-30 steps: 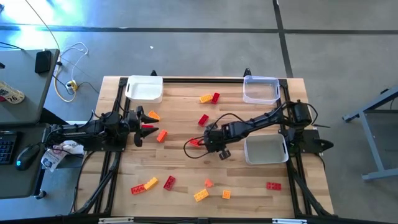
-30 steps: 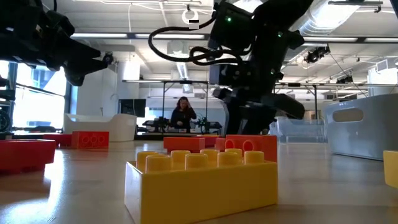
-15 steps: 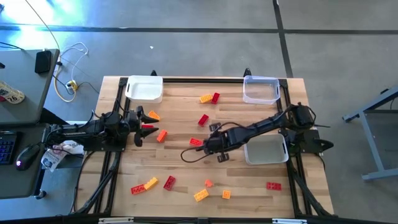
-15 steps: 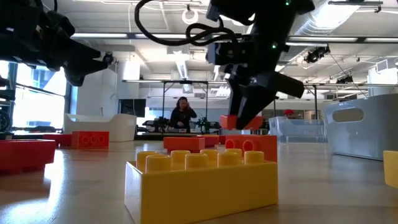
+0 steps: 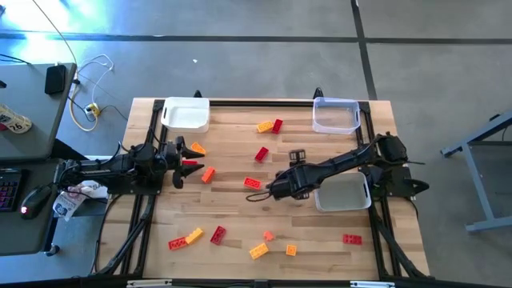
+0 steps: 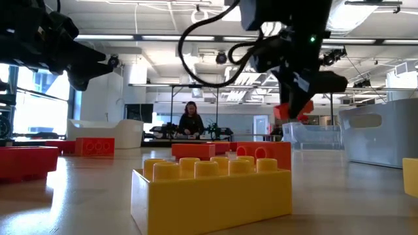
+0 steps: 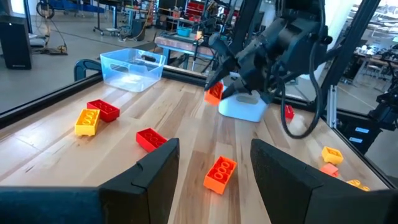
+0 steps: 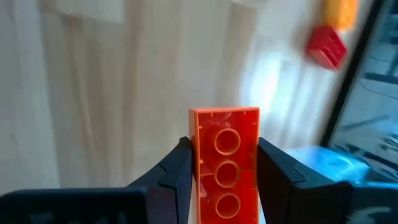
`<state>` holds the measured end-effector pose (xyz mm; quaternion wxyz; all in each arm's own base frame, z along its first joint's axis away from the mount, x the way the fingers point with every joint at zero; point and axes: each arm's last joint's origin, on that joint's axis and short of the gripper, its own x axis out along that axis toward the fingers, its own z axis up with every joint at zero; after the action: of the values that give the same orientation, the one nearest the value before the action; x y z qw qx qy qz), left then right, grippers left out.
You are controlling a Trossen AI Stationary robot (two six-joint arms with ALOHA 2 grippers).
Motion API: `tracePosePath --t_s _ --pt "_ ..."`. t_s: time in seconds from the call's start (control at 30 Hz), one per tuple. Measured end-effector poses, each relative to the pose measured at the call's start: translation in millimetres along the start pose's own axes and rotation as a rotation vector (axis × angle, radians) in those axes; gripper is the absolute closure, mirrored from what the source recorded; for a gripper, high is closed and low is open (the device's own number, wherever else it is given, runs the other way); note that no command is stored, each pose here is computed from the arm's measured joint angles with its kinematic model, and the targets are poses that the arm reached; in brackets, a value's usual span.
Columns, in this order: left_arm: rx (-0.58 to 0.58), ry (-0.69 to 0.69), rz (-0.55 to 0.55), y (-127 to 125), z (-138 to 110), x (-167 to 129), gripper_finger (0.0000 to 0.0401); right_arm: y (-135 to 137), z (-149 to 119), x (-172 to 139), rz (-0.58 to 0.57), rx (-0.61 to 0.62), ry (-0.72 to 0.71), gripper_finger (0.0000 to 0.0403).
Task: Sort & place blocks by color
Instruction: Put the orange game piece into the gray bin
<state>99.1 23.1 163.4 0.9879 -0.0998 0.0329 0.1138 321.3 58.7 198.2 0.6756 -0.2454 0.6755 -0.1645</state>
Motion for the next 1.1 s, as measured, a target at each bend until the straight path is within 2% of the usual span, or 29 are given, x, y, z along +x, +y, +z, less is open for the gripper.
tracePosePath --t_s 0.13,0.3,0.5,0.63,0.77,0.97,1.1 --pt "0.0 0.001 0.0 0.0 -0.1 0.0 0.0213 -8.8 -11.2 -20.5 -0.046 0.074 -0.053 0.0291" --pt "0.0 0.002 -0.001 0.0 -0.2 0.1 0.0213 -21.7 -33.4 -49.0 -0.085 0.222 -0.113 0.0291" --pt "-0.016 0.002 0.0 0.0 -0.1 0.1 0.0213 -27.9 -61.5 -69.1 -0.06 0.4 -0.132 0.0291" --pt "-0.017 0.002 -0.002 -0.1 -0.2 0.1 0.0213 -18.6 -83.6 -59.3 -0.01 0.521 -0.119 0.0291" --pt "-0.017 0.002 -0.002 0.0 -0.3 0.1 0.0213 -3.3 -106.9 -43.9 0.001 0.572 -0.11 0.0291" --pt "-0.019 0.002 -0.003 -0.1 -0.2 0.1 0.0213 7.0 -132.1 -32.6 0.091 0.684 -0.085 0.0291" --pt "-0.019 0.002 -0.002 -0.1 -0.1 0.0 0.0213 14.0 -142.6 -28.8 0.193 0.726 -0.076 0.0291"
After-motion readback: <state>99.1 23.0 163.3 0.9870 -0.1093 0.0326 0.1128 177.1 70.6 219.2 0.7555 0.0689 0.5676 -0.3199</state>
